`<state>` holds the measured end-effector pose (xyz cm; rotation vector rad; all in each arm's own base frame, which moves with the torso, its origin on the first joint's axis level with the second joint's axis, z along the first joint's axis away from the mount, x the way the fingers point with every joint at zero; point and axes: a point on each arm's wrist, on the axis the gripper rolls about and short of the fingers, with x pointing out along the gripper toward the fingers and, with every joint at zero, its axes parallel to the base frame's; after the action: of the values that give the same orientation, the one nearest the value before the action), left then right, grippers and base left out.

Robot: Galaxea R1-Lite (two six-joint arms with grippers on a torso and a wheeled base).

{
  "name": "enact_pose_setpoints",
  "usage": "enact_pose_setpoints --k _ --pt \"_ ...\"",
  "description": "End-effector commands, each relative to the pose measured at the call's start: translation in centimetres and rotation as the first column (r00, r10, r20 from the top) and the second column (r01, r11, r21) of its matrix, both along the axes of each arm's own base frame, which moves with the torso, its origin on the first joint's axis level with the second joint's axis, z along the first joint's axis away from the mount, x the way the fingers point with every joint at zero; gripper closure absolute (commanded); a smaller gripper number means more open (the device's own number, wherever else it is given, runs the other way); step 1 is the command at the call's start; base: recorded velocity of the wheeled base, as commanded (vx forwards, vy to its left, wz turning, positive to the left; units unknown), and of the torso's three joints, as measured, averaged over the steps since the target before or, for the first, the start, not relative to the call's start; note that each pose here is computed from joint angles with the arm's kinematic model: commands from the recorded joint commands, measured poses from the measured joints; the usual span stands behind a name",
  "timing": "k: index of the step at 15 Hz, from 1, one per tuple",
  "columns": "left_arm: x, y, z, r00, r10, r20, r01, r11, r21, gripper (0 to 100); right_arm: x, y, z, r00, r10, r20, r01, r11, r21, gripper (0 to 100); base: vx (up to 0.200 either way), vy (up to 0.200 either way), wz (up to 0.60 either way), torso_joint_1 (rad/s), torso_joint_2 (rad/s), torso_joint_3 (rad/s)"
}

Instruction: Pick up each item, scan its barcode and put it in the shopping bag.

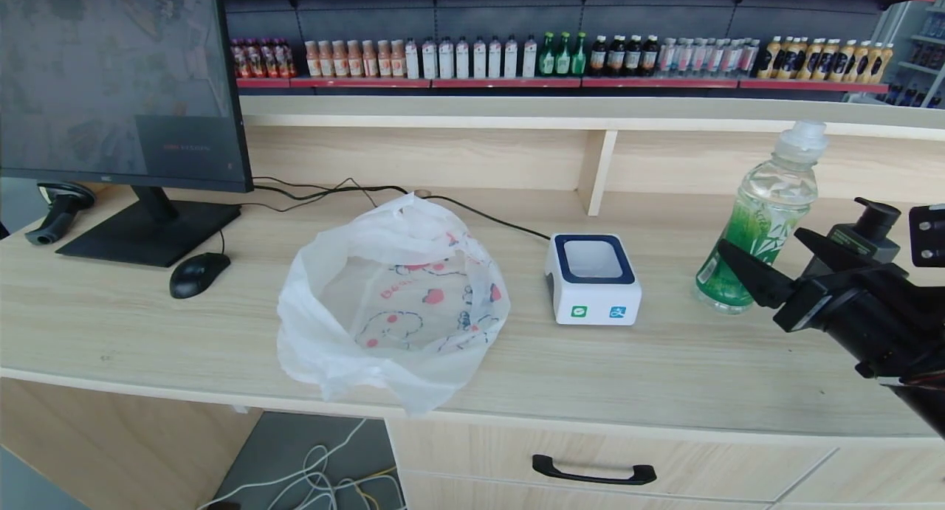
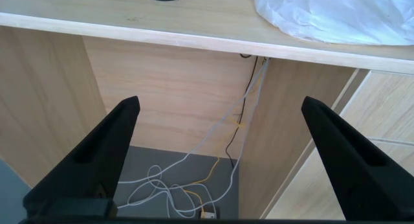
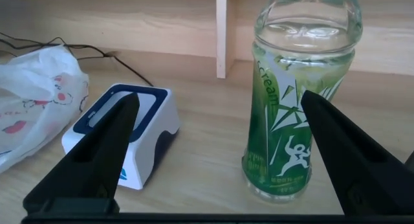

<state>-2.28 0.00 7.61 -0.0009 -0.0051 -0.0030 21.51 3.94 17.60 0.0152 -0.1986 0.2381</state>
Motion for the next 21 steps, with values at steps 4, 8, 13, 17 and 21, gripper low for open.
enact_pose_setpoints --k 4,8,13,17,21 --pt "0.0 0.0 0.0 1.0 0.0 0.001 0.0 1.0 -0.001 0 1.1 -1.6 -0.7 0.997 -0.065 -0.031 0.065 0.998 -0.007 0 0.0 0.0 0.0 0.0 0.0 0.0" --pt "0.0 0.0 0.0 1.0 0.0 0.001 0.0 1.0 -0.001 0 2.5 -2.1 -1.6 0.994 -0.085 -0.063 0.085 0.996 -0.013 0 0.0 0.0 0.0 0.0 0.0 0.0" --pt "0.0 0.0 0.0 1.0 0.0 0.003 0.0 1.0 -0.001 0 5.0 -2.9 -2.1 0.992 -0.109 -0.07 0.108 0.994 -0.017 0 0.0 0.0 0.0 0.0 0.0 0.0" --pt "0.0 0.0 0.0 1.0 0.0 0.004 0.0 1.0 0.004 0 7.0 -3.9 -2.6 0.989 -0.13 -0.069 0.129 0.991 -0.02 0 0.0 0.0 0.0 0.0 0.0 0.0" --pt "0.0 0.0 0.0 1.0 0.0 0.004 0.0 1.0 0.004 0 9.4 -4.8 -2.5 0.99 -0.141 -0.03 0.14 0.989 -0.041 0 0.0 0.0 0.0 0.0 0.0 0.0"
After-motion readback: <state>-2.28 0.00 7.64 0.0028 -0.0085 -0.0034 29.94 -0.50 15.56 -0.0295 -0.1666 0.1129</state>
